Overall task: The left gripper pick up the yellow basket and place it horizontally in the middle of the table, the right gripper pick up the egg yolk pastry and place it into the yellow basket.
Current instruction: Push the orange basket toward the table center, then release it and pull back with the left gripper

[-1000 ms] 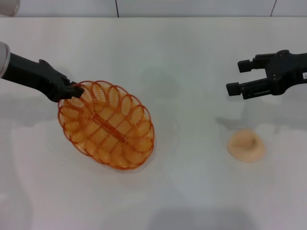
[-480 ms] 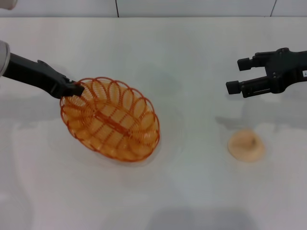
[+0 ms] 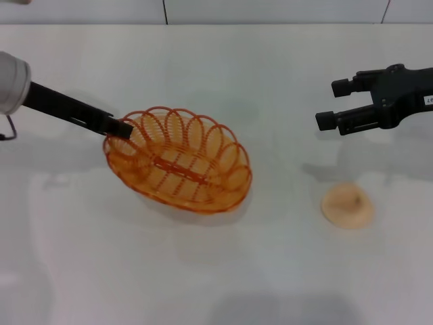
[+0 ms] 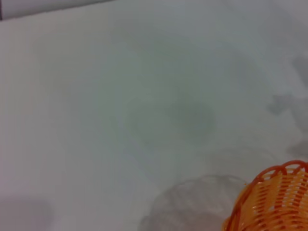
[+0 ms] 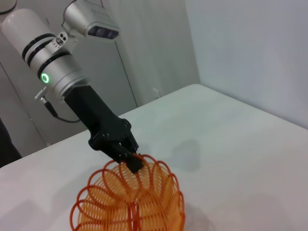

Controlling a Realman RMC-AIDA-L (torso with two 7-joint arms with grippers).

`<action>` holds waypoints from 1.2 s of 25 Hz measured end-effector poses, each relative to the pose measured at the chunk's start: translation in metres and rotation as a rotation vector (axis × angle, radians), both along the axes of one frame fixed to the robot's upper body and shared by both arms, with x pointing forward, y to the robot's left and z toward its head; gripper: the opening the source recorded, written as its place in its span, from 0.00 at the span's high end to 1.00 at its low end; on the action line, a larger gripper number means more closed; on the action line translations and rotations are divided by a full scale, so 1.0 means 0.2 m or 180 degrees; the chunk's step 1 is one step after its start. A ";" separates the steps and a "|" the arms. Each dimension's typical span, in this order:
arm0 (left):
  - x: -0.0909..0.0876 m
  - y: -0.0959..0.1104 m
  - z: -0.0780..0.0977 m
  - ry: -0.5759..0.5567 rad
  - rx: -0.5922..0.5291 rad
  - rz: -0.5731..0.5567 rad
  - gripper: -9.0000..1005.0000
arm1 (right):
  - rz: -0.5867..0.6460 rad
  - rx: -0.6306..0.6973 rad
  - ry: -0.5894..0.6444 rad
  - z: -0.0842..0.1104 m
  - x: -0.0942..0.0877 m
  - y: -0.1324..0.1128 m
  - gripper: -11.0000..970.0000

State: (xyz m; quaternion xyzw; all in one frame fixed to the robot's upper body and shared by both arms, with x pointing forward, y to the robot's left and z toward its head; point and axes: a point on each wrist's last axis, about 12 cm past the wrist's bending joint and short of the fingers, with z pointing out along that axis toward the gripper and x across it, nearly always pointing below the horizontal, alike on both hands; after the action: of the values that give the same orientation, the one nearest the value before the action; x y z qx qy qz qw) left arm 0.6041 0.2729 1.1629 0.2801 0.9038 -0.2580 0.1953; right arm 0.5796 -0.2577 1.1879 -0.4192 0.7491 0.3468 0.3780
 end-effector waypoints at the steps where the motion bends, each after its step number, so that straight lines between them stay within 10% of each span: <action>1: 0.00 -0.01 0.00 0.0032 -0.0020 0.0024 0.92 | 0.0001 -0.0001 -0.0004 0.00 0.00 0.00 0.11; 30: -0.06 -0.13 -0.20 0.0496 -0.0484 0.0578 0.92 | 0.0056 0.0006 -0.0035 0.02 0.02 0.03 0.11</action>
State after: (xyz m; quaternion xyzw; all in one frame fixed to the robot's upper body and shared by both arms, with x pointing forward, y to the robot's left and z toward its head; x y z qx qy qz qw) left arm 0.5926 0.2469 1.1231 0.1607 0.9157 -0.3280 0.1678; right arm 0.5827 -0.2518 1.1927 -0.4272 0.7430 0.3486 0.3794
